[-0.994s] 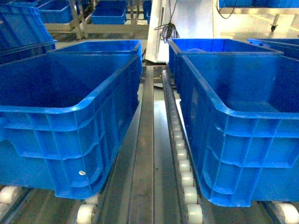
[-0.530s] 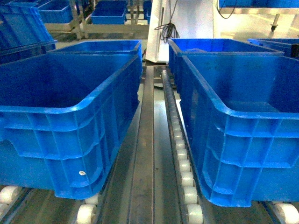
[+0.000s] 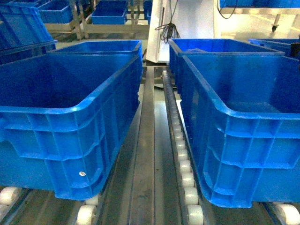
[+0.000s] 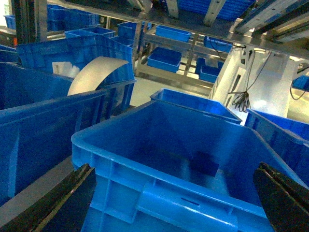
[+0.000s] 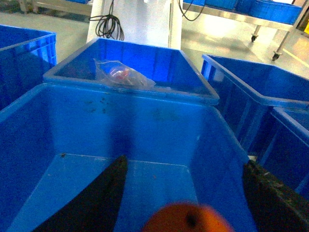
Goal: Sort blue parts and orange caps into right shelf containers
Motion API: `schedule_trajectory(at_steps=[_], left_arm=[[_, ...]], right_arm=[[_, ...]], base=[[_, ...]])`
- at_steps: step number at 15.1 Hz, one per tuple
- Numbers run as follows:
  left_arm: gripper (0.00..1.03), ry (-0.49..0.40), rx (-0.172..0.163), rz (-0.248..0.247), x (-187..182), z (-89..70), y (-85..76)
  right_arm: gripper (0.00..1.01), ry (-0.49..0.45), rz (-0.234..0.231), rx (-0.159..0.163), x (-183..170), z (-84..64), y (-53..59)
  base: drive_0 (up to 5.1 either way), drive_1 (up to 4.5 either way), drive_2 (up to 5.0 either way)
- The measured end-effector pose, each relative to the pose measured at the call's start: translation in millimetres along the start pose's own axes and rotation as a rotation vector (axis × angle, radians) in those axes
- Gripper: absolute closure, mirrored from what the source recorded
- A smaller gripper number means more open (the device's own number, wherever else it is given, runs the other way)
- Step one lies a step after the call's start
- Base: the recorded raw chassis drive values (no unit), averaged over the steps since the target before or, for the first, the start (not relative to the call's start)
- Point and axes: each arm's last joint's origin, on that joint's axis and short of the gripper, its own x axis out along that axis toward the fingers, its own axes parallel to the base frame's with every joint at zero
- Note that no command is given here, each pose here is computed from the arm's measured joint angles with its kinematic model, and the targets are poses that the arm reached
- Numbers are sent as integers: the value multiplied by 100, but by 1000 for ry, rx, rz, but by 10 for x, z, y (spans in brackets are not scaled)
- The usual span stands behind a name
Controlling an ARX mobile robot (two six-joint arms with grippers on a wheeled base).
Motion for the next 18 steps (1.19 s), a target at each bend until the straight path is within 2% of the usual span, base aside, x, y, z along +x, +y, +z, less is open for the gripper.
schedule_trajectory(at_steps=[4, 5, 6, 9, 10, 11, 12, 15, 18], left_arm=[[5, 0, 0, 0, 0, 0, 0], [5, 0, 0, 0, 0, 0, 0], [5, 0, 0, 0, 0, 0, 0], [5, 0, 0, 0, 0, 0, 0], [5, 0, 0, 0, 0, 0, 0], [5, 0, 0, 0, 0, 0, 0], [5, 0, 0, 0, 0, 0, 0], [5, 0, 0, 0, 0, 0, 0], [5, 0, 0, 0, 0, 0, 0]], right_arm=[[12, 0, 0, 0, 0, 0, 0], [1, 0, 0, 0, 0, 0, 0], [4, 0, 0, 0, 0, 0, 0], [3, 0, 0, 0, 0, 0, 0], [3, 62, -2, 19, 6, -6, 0], [3, 108, 1, 69, -10, -23, 1], [3, 51, -4, 119, -145, 95, -28], [3, -27, 31, 126, -532, 238, -75], [3, -6, 73, 136, -1127, 226, -127]], base=[[0, 0, 0], [0, 0, 0], [0, 0, 0], [0, 0, 0], [0, 0, 0], [0, 0, 0], [0, 0, 0], [0, 0, 0], [0, 0, 0]])
